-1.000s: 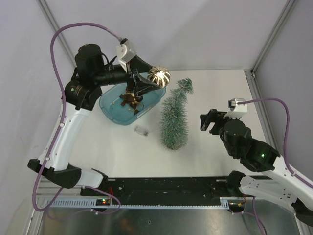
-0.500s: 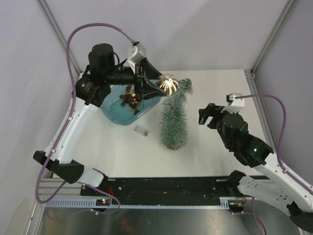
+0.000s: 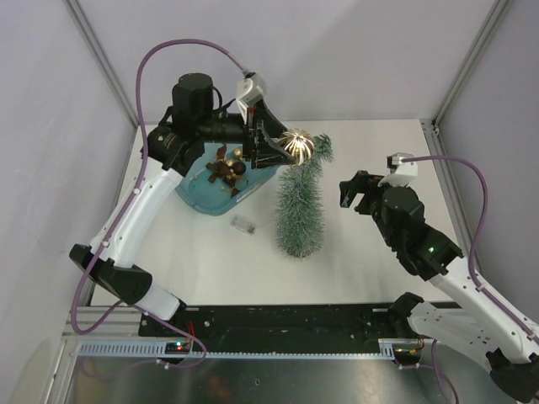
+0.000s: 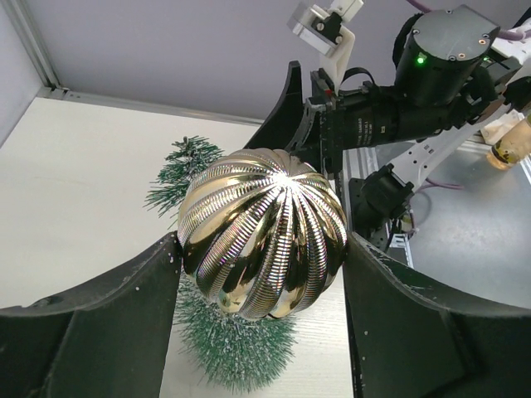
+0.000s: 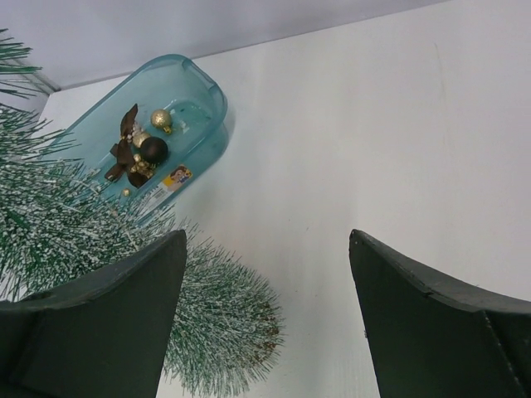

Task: Decorate the small christmas tree

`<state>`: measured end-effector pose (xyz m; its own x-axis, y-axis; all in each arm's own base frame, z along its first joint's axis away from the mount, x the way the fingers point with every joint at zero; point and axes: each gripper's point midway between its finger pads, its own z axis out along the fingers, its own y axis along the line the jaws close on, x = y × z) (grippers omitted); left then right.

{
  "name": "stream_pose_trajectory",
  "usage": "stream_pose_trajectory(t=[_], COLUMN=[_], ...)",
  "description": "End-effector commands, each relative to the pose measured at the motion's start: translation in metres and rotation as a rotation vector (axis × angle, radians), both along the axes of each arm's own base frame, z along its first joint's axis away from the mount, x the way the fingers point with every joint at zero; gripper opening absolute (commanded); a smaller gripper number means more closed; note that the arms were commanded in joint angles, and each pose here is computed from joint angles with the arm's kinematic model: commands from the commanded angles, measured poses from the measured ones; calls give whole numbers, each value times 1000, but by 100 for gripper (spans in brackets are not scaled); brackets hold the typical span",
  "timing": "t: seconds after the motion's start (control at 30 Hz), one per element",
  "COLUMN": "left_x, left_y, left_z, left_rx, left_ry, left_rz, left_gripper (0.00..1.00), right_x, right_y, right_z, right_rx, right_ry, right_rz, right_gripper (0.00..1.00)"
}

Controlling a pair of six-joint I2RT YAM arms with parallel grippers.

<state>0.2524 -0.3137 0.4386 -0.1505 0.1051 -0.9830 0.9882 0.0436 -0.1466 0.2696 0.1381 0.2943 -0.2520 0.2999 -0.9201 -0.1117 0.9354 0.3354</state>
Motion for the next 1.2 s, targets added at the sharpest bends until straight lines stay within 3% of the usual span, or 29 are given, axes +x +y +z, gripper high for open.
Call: stream_pose_trajectory(t=[0.0, 0.73, 1.17], left_x=[-8, 11, 8], left_y=[0, 33, 26], left_z=[24, 36, 31], left_rx=[-36, -38, -39], left_ry=[-44, -127, -65], left_rz=[-16, 121, 77], left_gripper=[35, 32, 33], right_x=[7, 14, 17], right_y=[7, 9, 11], right_z=[9, 1, 1], right_rx=[28, 29, 44], right_ry=[-35, -20, -23], right_rz=[34, 48, 55], right_gripper=[83, 83, 83])
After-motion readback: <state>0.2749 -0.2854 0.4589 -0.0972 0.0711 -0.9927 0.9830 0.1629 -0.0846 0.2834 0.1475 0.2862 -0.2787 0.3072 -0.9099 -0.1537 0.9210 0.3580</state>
